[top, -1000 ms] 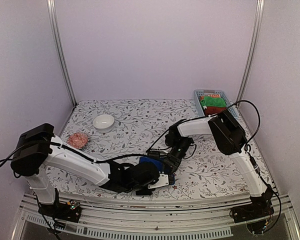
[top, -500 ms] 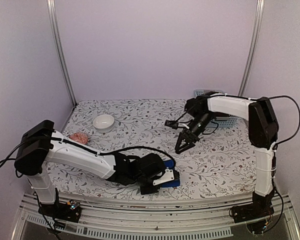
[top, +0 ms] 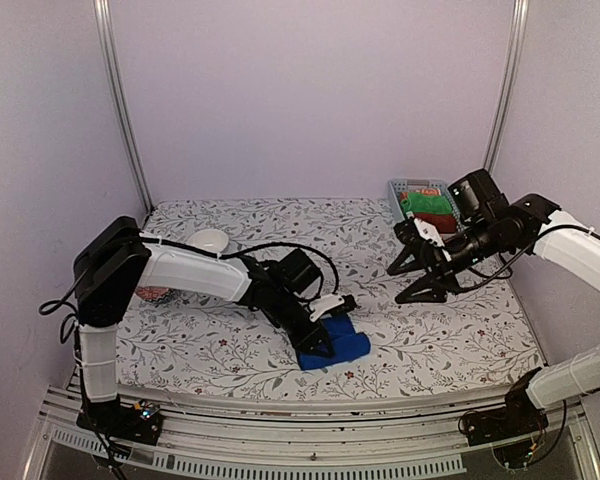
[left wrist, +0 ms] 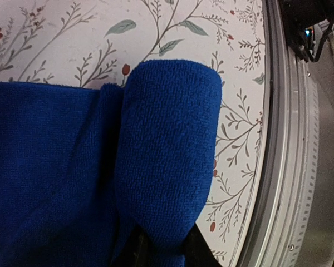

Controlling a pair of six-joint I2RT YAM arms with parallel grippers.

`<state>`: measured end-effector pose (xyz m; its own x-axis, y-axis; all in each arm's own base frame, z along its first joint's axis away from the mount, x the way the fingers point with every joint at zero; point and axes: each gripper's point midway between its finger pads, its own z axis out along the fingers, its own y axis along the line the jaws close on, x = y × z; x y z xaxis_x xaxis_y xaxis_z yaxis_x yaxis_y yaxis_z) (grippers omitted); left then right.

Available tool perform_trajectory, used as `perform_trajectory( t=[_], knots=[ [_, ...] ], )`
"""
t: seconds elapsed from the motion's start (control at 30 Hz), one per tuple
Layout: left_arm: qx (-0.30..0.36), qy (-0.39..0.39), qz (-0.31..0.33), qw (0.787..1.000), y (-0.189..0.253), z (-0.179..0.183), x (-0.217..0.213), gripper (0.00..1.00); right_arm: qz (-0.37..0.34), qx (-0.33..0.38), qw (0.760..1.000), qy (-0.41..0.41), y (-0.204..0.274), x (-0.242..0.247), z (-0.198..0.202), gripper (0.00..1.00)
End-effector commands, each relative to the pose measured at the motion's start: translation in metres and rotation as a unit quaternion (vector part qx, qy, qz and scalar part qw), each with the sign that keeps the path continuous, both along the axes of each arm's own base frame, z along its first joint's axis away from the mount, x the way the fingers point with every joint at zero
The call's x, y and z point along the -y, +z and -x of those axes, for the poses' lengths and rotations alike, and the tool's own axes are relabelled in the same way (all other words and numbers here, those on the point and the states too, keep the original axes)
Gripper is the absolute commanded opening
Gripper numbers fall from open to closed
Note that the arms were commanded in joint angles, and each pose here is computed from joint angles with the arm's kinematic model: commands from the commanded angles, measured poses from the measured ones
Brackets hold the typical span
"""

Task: Roll the towels
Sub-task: Roll the towel at the center of the board.

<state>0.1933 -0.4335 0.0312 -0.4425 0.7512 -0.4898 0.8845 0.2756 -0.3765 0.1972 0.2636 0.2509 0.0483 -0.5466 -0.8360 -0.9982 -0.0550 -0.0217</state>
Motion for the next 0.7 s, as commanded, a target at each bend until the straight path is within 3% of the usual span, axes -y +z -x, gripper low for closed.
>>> perform_trajectory(
  t=[0.0, 0.27, 0.67],
  knots=[
    [-0.182, 0.036, -0.053, 0.981, -0.050, 0.023, -0.034, 0.19, 0.064, 0.059, 0.995, 0.039, -0.051, -0.020, 0.015, 0.60],
    [-0.283, 0.079, -0.012, 0.956, -0.050, 0.011, -0.039, 0.21, 0.162, 0.147, 0.976, 0.008, -0.138, -0.062, 0.003, 0.59],
    [-0.309, 0.103, -0.007, 0.946, -0.055, 0.000, -0.052, 0.18, 0.227, 0.201, 0.953, 0.016, -0.207, -0.092, -0.016, 0.59]
  ],
)
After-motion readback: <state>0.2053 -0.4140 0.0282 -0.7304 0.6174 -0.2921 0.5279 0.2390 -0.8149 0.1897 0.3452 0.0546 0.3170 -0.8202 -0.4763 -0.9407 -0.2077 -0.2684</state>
